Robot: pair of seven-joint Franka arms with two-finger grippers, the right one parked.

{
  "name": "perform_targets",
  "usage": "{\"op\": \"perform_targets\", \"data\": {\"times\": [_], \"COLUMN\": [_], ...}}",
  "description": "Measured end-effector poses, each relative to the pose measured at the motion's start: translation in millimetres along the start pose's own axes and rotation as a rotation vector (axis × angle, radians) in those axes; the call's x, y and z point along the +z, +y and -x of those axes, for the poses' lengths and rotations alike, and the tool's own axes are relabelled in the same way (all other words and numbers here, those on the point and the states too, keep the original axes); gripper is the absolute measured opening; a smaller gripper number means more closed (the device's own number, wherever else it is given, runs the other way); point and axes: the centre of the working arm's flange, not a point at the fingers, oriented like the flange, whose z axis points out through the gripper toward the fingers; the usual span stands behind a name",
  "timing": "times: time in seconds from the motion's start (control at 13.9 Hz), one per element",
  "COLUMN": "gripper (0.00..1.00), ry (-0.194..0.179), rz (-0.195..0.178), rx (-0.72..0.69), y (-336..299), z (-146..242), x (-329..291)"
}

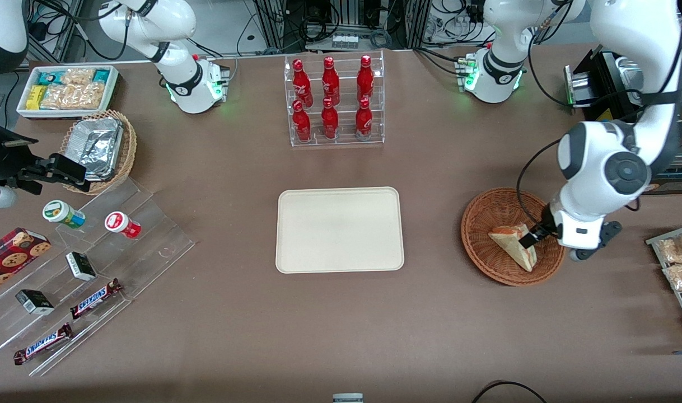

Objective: Place sandwich from basket to tray
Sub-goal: 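Lower the open left gripper around the wrapped sandwich and close it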

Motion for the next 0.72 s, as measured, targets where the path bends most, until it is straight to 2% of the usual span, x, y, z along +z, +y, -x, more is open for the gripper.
{"op": "perform_targets", "data": {"times": [0.22,0.43,0.58,0.65,0.72], "gripper": [1.0,1.0,0.96,0.88,0.75], "ry": [0.03,0.027,0.02,0.02,0.022], "rz": [0.039,0.045,0.041,0.043,0.046], "rx": [-0.025,-0.049,-0.063,-0.079,-0.093], "y": [-8,-11,-11,-11,-10], "z": [14,20,20,20,20], "x": [26,44,50,52,53]}}
